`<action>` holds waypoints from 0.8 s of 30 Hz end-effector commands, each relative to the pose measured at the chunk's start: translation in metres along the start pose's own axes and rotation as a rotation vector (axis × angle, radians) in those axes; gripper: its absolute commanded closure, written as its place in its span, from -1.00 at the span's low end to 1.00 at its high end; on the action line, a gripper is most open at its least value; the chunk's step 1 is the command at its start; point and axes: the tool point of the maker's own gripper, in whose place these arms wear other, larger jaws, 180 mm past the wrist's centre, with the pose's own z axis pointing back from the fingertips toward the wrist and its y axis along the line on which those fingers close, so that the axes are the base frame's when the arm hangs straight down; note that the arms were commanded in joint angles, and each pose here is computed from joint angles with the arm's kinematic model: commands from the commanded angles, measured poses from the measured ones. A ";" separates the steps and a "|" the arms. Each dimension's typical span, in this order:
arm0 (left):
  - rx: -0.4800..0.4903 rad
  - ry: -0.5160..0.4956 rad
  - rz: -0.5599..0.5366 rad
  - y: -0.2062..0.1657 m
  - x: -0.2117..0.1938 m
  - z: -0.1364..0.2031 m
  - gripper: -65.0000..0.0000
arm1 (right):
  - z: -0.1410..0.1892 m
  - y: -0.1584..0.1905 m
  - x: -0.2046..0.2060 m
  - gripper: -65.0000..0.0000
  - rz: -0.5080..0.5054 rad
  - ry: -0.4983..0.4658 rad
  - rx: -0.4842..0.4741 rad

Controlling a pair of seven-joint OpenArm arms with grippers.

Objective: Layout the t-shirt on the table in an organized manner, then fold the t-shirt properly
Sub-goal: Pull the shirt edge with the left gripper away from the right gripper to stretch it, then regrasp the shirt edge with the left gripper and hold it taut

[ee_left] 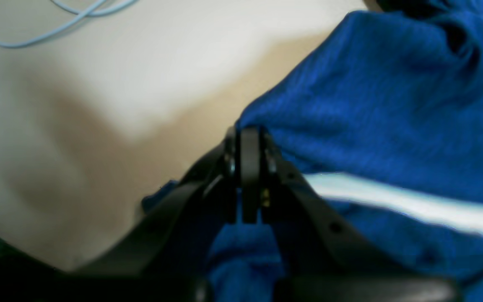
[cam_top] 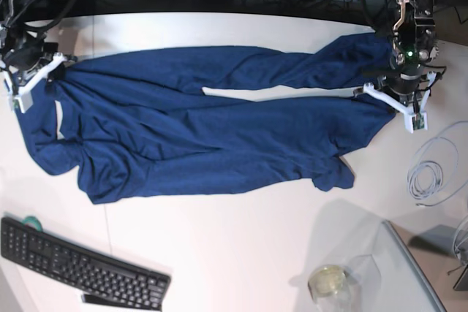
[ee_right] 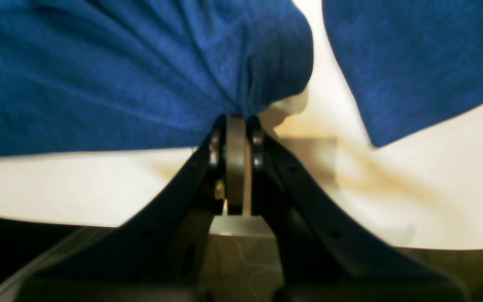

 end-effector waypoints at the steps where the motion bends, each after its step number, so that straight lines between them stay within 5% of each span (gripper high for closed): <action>1: 0.017 -0.062 0.004 0.006 0.024 -0.004 1.00 | 0.004 -0.002 0.020 0.99 0.022 -0.051 -0.004; 7: 0.028 -0.074 0.086 -0.001 0.055 -0.038 1.00 | 0.007 -0.006 0.061 0.99 0.045 -0.115 -0.034; 14: -0.003 0.054 0.077 -0.035 0.042 -0.084 1.00 | -0.017 -0.018 0.059 0.99 0.020 -0.037 -0.074; 24: 0.004 0.014 0.061 -0.037 0.043 -0.096 1.00 | -0.021 -0.018 0.053 1.00 0.014 -0.018 -0.069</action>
